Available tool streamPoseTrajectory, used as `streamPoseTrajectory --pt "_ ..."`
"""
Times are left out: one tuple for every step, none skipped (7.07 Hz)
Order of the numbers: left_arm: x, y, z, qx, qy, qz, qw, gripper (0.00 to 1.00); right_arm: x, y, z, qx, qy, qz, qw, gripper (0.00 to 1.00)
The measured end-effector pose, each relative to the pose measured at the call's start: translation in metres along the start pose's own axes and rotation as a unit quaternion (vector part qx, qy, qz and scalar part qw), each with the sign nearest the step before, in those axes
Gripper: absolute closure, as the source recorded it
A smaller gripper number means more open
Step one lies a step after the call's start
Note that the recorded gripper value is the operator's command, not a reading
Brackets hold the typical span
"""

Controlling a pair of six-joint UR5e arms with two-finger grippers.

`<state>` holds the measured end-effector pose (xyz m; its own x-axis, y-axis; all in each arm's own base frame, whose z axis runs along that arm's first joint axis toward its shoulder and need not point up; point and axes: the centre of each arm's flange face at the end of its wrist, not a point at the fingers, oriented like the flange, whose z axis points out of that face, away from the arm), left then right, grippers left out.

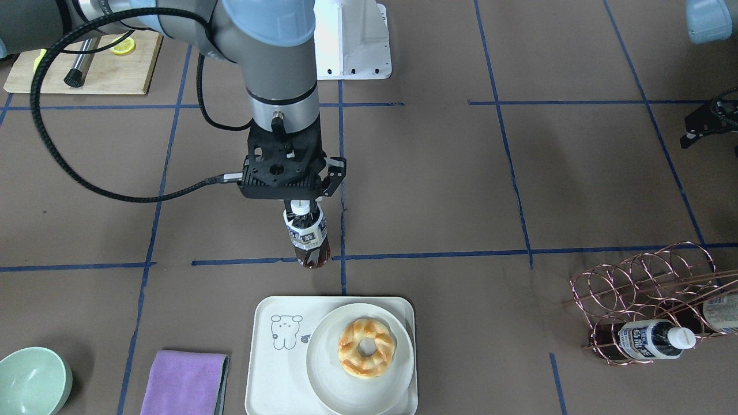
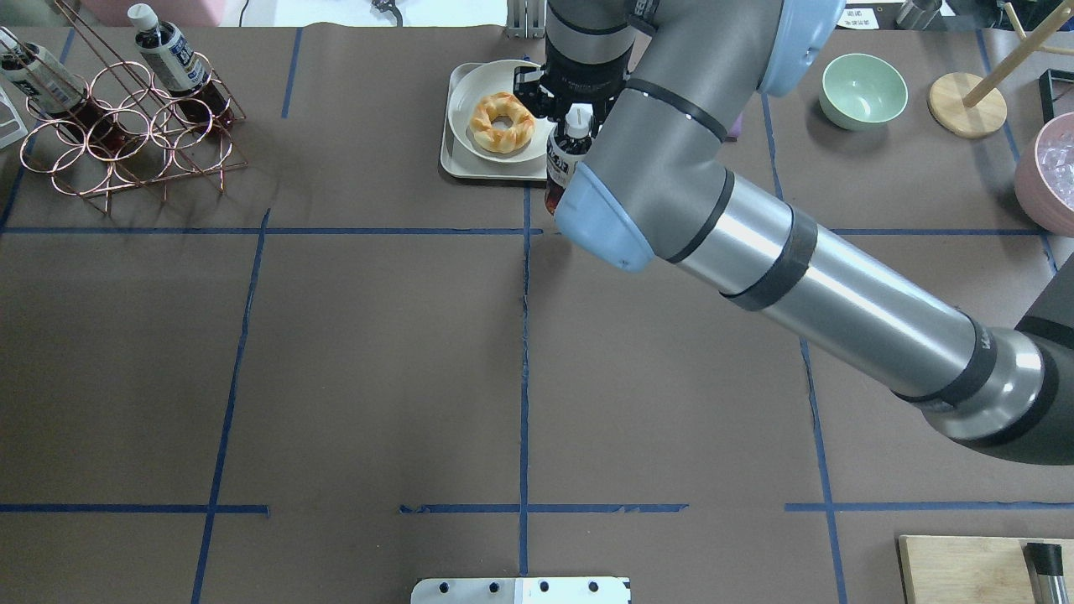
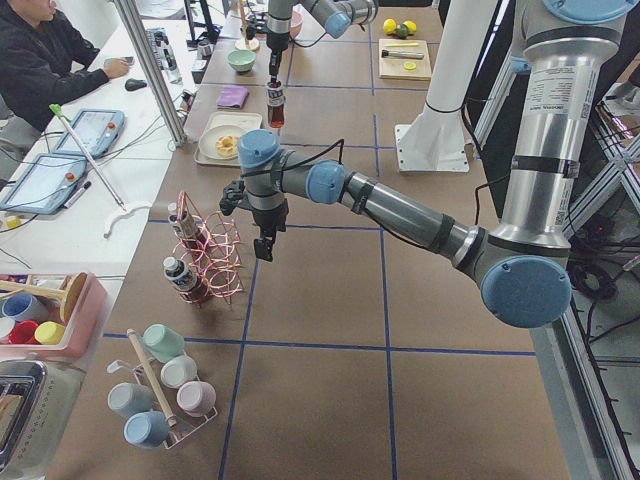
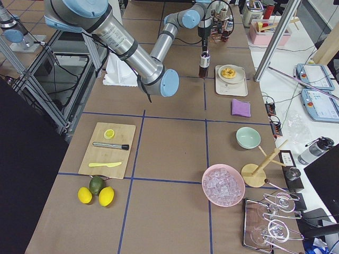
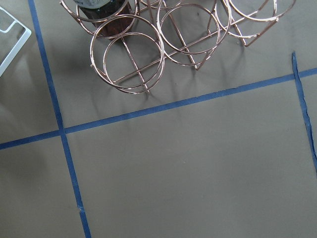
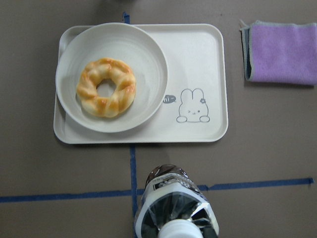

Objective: Place tea on tray
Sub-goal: 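Lift the bottle with the right gripper and carry it onto the white tray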

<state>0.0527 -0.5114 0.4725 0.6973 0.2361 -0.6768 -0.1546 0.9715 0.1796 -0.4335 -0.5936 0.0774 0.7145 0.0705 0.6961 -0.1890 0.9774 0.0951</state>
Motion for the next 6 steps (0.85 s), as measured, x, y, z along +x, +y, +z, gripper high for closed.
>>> streamPoseTrajectory --pt "-0.001 0.0 -0.001 0.001 0.0 -0.001 1.0 0.0 0.002 -0.037 0.004 -0.008 0.002 0.002 1.0 1.0" --pt "-0.001 0.0 -0.002 0.002 0.001 -0.002 1.0 0.0 0.007 -0.071 0.003 -0.016 0.007 0.0 0.9998 1.0" --pt "-0.001 0.0 -0.003 0.002 0.004 -0.003 1.0 0.0 0.018 -0.096 0.003 -0.022 0.012 -0.003 0.9997 1.0" --pt "0.0 0.001 -0.004 0.003 0.011 -0.004 0.9999 0.0 0.031 -0.116 0.009 -0.029 0.019 -0.006 0.9994 1.0" --pt "-0.001 0.001 -0.007 0.005 0.014 -0.005 0.9999 0.0 0.041 -0.13 0.024 -0.033 0.023 -0.009 0.9992 1.0" --pt "-0.001 0.001 -0.009 0.007 0.015 -0.006 0.9998 0.0 0.048 -0.142 0.04 -0.034 0.023 -0.011 0.9991 1.0"
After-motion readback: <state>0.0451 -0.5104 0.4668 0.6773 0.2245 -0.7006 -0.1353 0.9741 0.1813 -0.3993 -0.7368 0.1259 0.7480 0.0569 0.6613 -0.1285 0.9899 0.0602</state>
